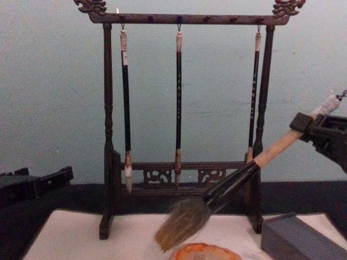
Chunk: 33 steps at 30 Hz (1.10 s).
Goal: Pick up the brush from the inkstone, write on the paper, then place the brush back to its original position.
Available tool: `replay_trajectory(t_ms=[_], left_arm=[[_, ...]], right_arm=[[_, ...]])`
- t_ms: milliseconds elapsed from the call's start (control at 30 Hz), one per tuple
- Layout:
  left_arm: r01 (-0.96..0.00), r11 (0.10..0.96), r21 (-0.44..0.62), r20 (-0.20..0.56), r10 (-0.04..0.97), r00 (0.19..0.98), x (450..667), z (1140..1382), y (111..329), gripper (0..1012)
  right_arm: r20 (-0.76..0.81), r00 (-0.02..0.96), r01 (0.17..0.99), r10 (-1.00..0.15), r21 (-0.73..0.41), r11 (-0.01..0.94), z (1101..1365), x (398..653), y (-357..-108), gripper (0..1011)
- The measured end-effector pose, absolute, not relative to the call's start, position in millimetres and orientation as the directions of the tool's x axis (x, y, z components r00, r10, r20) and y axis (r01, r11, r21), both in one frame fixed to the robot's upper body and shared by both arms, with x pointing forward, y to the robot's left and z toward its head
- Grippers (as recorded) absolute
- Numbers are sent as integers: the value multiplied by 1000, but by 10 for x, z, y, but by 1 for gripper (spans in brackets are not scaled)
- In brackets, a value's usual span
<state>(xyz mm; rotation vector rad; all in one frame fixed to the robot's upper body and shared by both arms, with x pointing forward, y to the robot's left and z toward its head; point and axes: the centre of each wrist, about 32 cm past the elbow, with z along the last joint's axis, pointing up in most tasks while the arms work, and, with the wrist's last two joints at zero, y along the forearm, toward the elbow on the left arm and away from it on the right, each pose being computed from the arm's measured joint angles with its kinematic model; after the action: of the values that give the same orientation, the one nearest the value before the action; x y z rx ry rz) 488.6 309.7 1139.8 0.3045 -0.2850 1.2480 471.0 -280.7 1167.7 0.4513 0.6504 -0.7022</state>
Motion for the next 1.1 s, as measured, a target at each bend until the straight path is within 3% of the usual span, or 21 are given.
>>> replay_trajectory(t_ms=[633,1100], left_arm=[[-955,287,70,374,880,292,4886,11398,3097,1002],[-955,287,70,374,880,292,4886,11398,3097,1002]], right_arm=[[-804,406,813,-434,101,574,11325,4998,-3001,161],[-844,314,847,-435,42,530,11132,5067,-3075,161]])
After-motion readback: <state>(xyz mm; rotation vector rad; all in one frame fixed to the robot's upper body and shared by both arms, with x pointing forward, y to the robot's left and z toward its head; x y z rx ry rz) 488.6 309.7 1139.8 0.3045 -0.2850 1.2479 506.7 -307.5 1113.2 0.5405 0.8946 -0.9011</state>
